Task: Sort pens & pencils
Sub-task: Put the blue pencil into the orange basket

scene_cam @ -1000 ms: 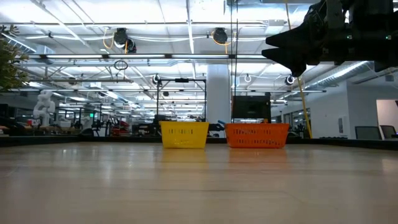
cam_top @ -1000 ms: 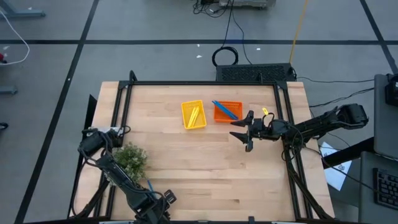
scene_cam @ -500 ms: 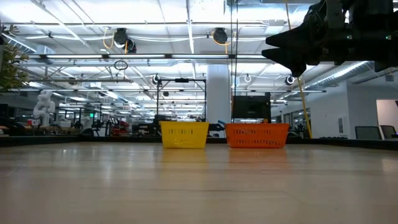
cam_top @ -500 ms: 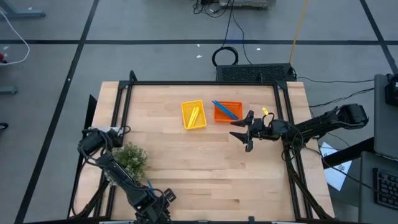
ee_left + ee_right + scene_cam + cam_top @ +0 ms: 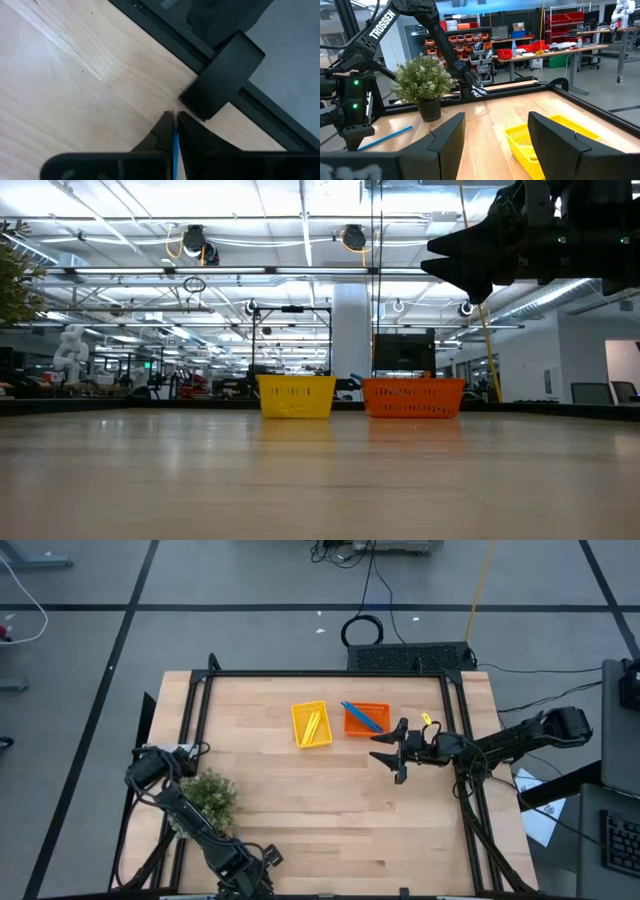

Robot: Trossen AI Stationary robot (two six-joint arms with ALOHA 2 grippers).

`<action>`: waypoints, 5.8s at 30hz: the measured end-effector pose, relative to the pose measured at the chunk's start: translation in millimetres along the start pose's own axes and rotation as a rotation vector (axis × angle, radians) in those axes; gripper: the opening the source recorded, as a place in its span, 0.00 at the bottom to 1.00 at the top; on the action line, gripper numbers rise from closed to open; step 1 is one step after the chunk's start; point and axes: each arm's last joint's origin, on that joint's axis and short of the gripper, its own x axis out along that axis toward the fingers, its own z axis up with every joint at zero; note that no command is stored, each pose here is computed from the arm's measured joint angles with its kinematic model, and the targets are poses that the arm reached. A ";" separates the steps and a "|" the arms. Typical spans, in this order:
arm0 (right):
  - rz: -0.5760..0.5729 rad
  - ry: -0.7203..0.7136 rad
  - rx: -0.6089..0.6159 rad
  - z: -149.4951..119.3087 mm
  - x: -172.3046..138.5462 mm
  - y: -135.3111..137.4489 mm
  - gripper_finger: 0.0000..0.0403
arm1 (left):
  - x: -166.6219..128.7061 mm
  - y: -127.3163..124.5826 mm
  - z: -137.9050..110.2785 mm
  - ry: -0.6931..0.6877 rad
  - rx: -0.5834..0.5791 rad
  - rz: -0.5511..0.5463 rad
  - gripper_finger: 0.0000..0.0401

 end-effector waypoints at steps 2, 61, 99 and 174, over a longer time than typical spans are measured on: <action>0.000 0.003 0.000 -0.2 0.0 -0.1 0.51 | -0.2 2.3 0.0 -0.001 -0.005 0.000 0.04; -0.004 0.028 -0.005 -2.7 0.0 -0.4 0.51 | -10.7 115.7 -11.5 -0.088 -0.234 0.127 0.46; -0.005 0.038 0.012 -3.7 -0.1 -0.5 0.51 | -10.4 118.2 -22.9 0.010 -0.323 0.116 0.23; -0.007 0.050 0.010 -4.9 -0.2 -0.6 0.51 | -199.4 168.2 -32.4 -0.512 -0.250 0.626 0.00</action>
